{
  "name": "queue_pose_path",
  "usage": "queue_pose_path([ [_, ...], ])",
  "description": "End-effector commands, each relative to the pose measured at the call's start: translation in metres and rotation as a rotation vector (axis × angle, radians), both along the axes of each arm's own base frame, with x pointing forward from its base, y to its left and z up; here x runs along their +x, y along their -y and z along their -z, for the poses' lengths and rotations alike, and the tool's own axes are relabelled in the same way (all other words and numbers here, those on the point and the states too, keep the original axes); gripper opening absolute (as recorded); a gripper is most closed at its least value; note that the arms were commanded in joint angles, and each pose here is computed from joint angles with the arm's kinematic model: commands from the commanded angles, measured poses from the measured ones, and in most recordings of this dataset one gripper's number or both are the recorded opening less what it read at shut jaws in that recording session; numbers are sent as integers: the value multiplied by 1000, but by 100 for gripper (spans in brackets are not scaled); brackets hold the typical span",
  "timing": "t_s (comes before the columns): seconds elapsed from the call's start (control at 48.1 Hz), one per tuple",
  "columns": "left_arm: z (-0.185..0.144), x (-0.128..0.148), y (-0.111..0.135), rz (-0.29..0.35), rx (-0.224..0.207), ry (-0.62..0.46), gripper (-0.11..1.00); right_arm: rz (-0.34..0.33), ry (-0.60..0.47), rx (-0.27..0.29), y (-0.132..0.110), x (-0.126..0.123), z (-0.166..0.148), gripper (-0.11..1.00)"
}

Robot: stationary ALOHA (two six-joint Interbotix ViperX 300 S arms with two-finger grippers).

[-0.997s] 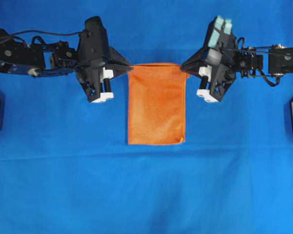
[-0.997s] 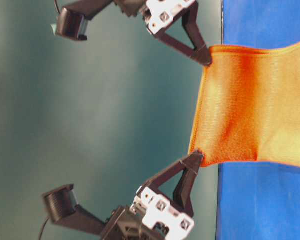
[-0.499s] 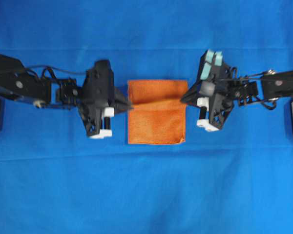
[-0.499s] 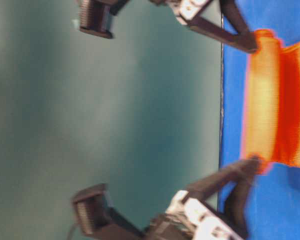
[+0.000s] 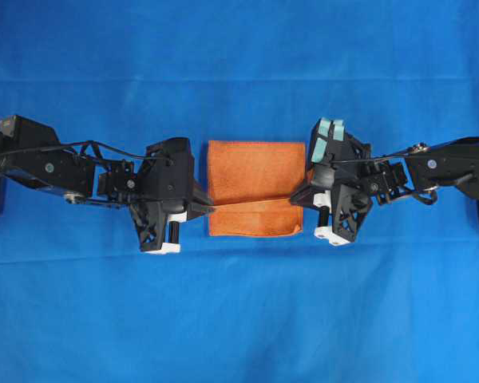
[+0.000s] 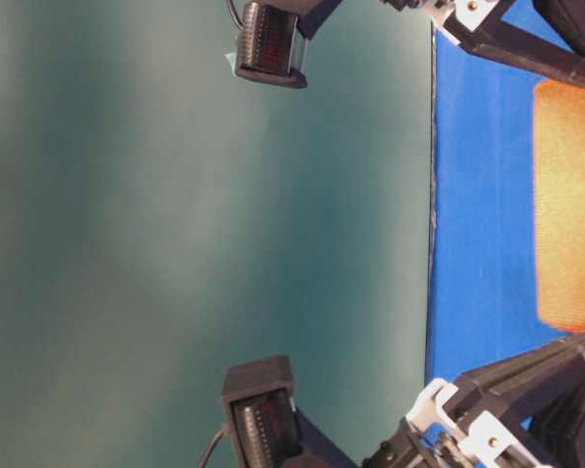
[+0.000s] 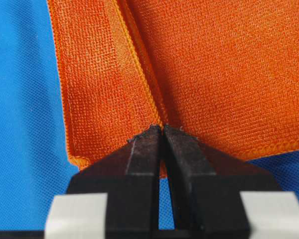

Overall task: Fold the orange towel.
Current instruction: 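Release the towel and pull both grippers outward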

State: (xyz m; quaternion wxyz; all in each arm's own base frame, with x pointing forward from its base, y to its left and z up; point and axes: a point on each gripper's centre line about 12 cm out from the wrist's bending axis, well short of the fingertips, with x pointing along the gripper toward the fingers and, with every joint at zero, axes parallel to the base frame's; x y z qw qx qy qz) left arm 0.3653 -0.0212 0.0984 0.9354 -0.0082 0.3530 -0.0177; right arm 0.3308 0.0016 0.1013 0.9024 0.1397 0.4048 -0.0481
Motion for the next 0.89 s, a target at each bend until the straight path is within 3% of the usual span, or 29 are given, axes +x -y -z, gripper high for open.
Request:
queue_pose_path([
  [0.0,-8,4,2,1,-7,35,2,0,17,3,-1,3,-5,3],
  [0.125,-9,5,3,-18,-31,44,3,-2,23,4,-2,4,-6,3],
  [0.187,-9,5,3,-28,-43,44,8,-7,30,7,-4,6,-7,4],
  [0.249,-11,5,4,-30,-48,46,22,-18,40,8,-7,8,-9,14],
  [0.395,-20,4,5,-21,-45,56,66,-34,62,1,-13,13,-20,57],
  [0.436,-27,2,6,-12,-37,59,77,-35,68,-4,-14,13,-25,64],
  [0.478,-33,-1,6,-8,-36,59,83,-34,74,-11,-14,13,-32,65],
  [0.582,-53,-8,5,-6,-35,61,78,-30,96,-35,-13,9,-53,57],
  [0.727,-85,-25,4,3,-28,67,73,-18,140,-82,-8,-3,-90,59],
  [0.873,-121,-49,0,13,-16,142,73,-7,198,-150,-1,-24,-128,59],
])
